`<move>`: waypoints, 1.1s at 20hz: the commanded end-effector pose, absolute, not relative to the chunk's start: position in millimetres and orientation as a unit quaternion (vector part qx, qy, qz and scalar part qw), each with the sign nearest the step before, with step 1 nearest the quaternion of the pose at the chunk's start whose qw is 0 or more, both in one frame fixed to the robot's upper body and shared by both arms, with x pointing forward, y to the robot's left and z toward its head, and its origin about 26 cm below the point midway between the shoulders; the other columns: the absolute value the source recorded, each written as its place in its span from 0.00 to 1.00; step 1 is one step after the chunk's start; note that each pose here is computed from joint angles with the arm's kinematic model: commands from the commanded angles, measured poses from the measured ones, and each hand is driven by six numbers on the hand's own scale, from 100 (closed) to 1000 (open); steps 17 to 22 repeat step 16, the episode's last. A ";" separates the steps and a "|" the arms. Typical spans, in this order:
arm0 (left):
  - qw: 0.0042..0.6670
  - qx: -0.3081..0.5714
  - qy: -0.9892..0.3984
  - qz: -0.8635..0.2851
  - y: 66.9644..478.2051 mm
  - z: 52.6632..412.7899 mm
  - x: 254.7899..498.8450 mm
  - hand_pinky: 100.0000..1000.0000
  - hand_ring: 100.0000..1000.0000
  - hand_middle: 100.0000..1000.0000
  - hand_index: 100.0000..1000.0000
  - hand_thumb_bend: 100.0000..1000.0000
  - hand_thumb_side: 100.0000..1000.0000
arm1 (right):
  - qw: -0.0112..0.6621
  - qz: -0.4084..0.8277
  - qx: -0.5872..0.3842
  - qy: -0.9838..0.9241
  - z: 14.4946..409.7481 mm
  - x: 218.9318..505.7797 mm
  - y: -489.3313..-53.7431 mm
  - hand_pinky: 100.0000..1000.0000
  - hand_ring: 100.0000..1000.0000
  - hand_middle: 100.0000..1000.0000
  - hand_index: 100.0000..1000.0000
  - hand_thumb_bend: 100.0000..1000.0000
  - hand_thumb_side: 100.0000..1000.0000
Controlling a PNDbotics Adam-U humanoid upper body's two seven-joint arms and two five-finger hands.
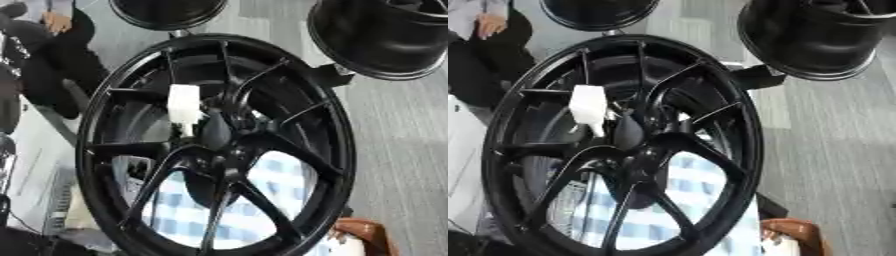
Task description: Pull the pin out of the wheel hub.
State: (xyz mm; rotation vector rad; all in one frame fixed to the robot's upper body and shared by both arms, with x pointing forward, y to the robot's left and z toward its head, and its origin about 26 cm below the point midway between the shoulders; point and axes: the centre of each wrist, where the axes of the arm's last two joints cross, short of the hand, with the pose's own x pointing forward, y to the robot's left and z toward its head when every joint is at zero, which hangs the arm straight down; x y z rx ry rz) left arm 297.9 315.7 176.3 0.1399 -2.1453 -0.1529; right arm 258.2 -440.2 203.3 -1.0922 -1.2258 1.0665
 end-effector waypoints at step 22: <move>0.438 0.065 -0.893 -0.088 315.2 197.5 294.5 0.91 0.70 0.57 0.82 0.00 0.68 | 0.534 0.433 -0.460 -0.562 213.7 256.2 -429.2 0.88 0.83 0.69 0.77 0.00 0.22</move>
